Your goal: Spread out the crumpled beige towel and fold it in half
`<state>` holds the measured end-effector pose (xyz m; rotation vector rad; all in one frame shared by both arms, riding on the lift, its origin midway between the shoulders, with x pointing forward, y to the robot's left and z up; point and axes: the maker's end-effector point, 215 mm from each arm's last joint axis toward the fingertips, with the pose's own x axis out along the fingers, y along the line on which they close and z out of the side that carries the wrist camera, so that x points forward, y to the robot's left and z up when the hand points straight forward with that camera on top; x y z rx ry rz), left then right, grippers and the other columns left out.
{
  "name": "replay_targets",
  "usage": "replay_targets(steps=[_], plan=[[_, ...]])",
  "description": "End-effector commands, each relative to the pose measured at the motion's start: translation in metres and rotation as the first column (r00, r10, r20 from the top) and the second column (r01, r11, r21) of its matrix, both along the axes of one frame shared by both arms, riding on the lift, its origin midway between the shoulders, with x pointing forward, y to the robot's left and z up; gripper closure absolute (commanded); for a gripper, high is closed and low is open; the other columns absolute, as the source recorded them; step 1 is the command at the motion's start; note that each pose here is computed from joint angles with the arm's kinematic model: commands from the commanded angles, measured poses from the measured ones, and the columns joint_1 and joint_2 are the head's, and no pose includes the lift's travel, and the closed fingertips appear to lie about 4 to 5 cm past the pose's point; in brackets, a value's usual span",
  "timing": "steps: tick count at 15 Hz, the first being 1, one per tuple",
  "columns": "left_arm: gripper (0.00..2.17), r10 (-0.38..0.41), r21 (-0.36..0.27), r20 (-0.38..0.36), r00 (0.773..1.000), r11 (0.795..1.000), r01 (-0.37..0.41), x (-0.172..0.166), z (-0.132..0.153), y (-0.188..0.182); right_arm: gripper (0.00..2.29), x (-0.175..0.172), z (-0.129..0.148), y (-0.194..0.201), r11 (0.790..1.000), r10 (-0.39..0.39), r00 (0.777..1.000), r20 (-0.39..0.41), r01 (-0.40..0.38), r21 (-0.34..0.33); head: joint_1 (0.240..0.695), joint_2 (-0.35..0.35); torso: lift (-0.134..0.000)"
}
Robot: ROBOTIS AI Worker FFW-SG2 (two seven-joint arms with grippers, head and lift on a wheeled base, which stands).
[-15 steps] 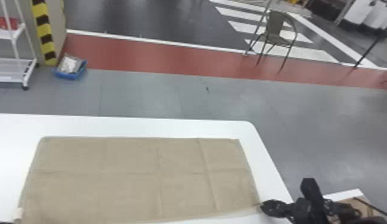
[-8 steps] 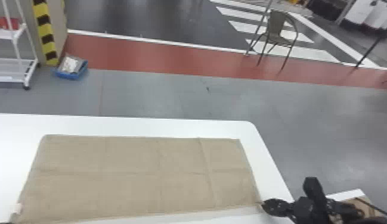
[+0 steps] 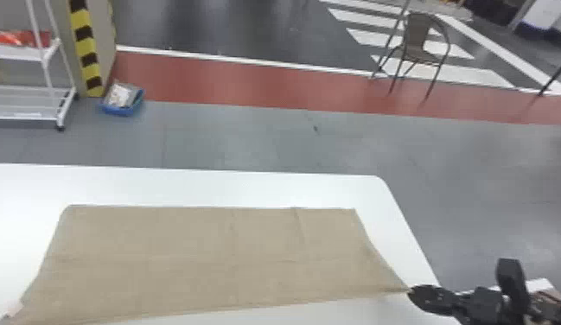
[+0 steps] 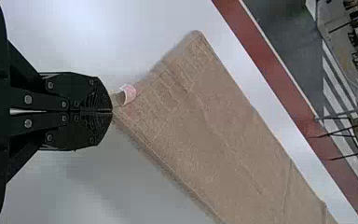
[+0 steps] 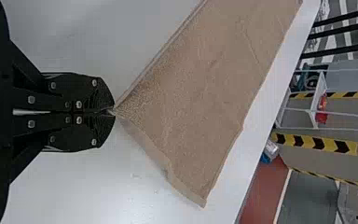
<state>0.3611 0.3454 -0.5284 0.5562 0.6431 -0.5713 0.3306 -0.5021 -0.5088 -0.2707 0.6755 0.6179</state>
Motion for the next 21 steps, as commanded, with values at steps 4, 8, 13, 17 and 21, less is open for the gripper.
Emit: replay_targets(steps=[4,8,13,17,21], plan=[[1.30,0.077,0.071,-0.093,0.993,0.995,-0.071,-0.028,0.018,0.030,1.40,-0.026,0.027,0.003,1.000,-0.007,0.999,0.038,0.006,0.025,0.695,-0.237,0.000],[1.29,0.085,0.073,-0.115,0.990,0.994,-0.076,-0.040,0.023,0.034,1.40,-0.036,0.030,-0.003,1.000,-0.011,0.999,0.037,0.010,0.024,0.695,-0.234,0.000],[0.74,-0.037,-0.028,-0.115,0.993,0.999,0.034,-0.046,0.003,-0.026,1.40,-0.037,0.015,0.005,1.000,-0.003,1.000,0.002,0.003,0.027,0.695,-0.277,0.000],[0.46,-0.137,-0.103,-0.097,0.986,0.986,0.127,-0.060,-0.004,-0.066,1.40,-0.037,0.012,0.001,1.000,-0.009,1.000,-0.003,0.009,0.027,0.695,-0.350,0.000],[0.52,-0.164,-0.132,-0.107,0.981,0.980,0.149,-0.068,-0.015,-0.091,1.42,-0.031,0.006,0.007,1.000,-0.001,1.000,-0.011,0.002,0.031,0.695,-0.350,0.000]])
